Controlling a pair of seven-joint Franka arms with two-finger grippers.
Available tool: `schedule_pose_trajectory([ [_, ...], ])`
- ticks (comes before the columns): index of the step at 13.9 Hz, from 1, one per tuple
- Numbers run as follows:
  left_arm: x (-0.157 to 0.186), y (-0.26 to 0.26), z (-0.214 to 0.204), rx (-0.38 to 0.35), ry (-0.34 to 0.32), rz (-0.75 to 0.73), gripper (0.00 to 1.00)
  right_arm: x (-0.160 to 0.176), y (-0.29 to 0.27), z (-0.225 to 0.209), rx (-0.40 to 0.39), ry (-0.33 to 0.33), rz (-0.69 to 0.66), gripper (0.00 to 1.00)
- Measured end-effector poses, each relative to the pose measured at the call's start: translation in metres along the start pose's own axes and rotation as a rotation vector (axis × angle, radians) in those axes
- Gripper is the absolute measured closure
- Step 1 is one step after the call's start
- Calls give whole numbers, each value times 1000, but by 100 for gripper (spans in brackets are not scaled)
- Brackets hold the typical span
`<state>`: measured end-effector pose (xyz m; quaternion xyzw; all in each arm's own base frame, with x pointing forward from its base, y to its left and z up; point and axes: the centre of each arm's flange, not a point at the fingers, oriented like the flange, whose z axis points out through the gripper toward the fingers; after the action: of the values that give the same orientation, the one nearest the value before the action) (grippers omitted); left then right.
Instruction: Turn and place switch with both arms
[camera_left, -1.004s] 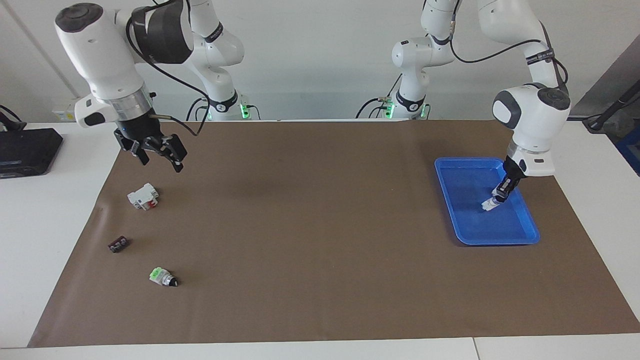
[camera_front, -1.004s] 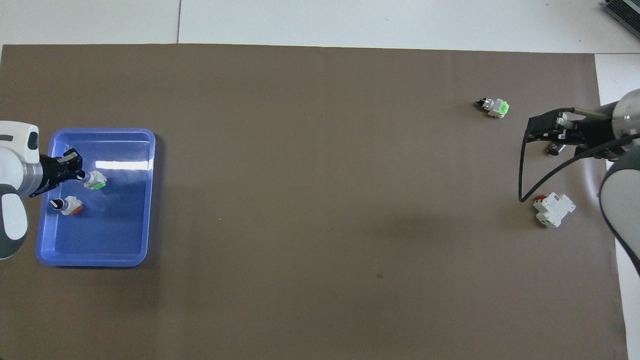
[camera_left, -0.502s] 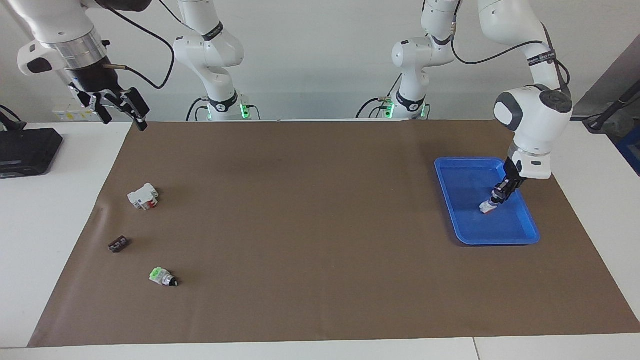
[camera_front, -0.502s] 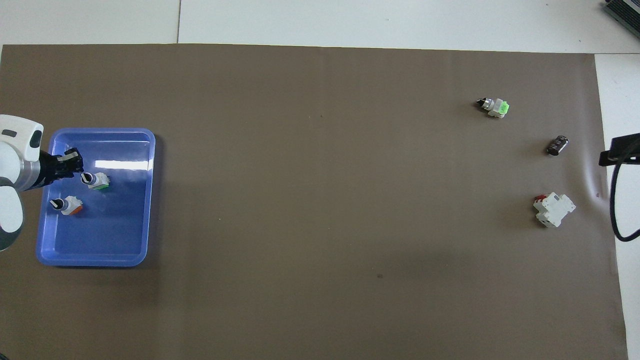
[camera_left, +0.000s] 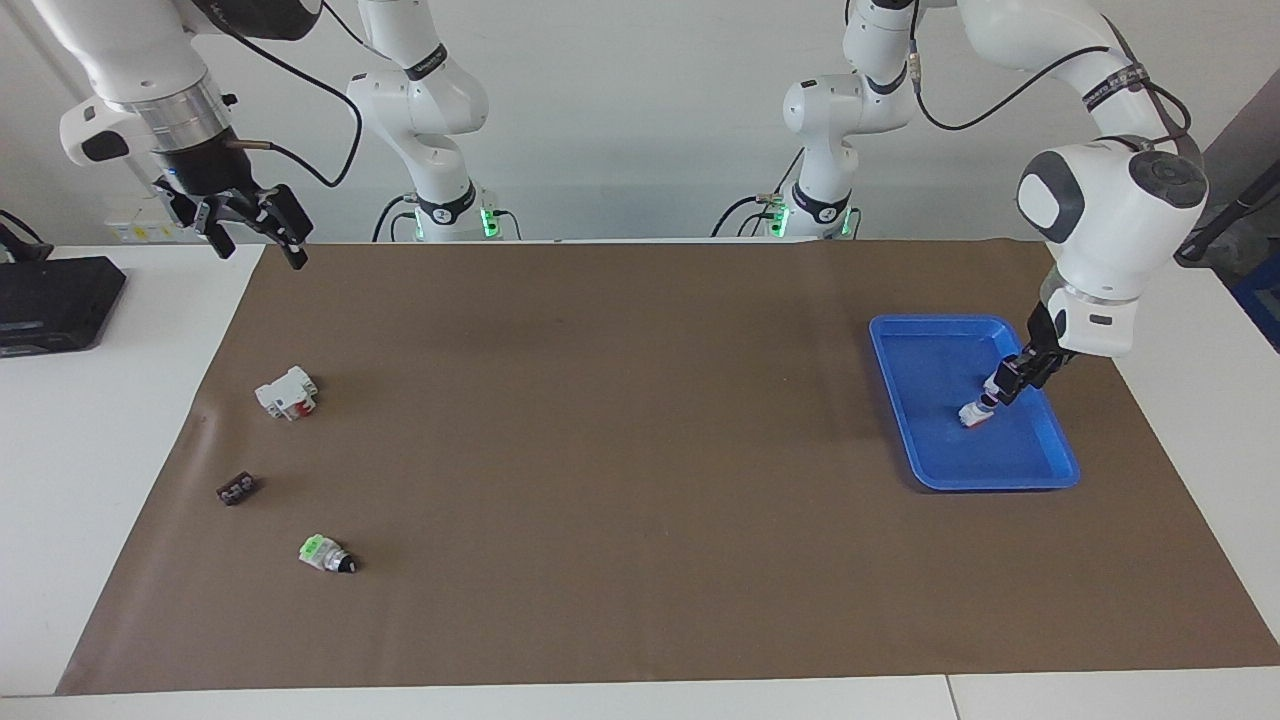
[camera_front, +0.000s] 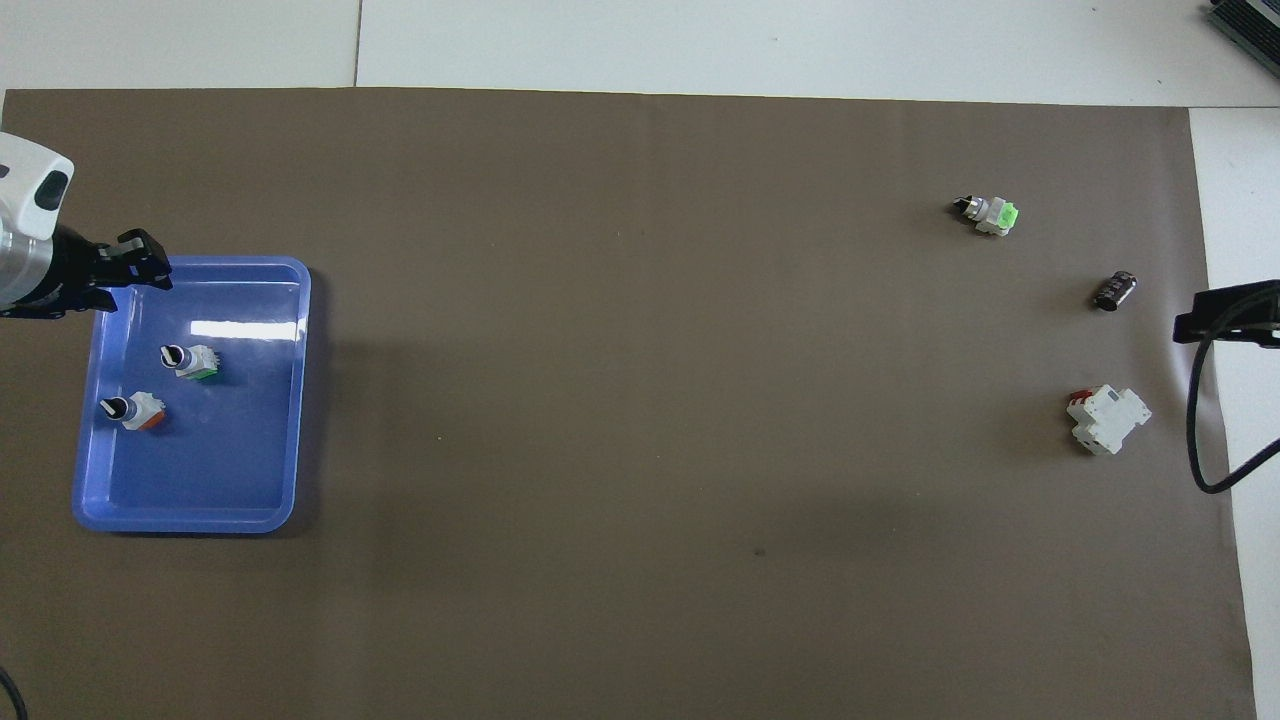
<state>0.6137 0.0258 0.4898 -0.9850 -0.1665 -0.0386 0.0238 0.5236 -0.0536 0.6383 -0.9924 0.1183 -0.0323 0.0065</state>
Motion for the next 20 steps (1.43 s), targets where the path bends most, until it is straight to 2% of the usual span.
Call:
schedule_pose_trajectory([
  [3, -10, 37, -53, 9, -62, 57, 40, 0, 0, -1, 0, 1, 0, 0],
  [5, -17, 52, -75, -27, -83, 72, 42, 0, 0, -1, 1, 1, -1, 0],
  [9, -31, 48, -104, -54, -129, 187, 41, -1, -6, -1, -1, 1, -12, 0],
  [11, -43, 41, -127, -59, -132, 257, 41, -3, -10, -1, -20, -2, -28, 0],
  [14, -62, 30, -163, -73, -103, 347, 40, -5, -22, -2, -31, -2, -52, 0],
  [15, -66, 27, -171, -75, -98, 369, 35, -5, -22, -2, -31, -2, -53, 0],
  [16, -69, 23, -177, -77, -95, 387, 34, -5, -22, -2, -31, -2, -52, 0],
  [18, -70, 19, -179, -79, -94, 415, 16, -5, -21, -2, -31, -2, -52, 0],
  [19, -70, 19, -178, -79, -95, 423, 4, -5, -21, -2, -31, -3, -51, 0],
  [20, -70, 19, -178, -79, -96, 426, 0, -5, -21, -2, -31, -3, -51, 0],
])
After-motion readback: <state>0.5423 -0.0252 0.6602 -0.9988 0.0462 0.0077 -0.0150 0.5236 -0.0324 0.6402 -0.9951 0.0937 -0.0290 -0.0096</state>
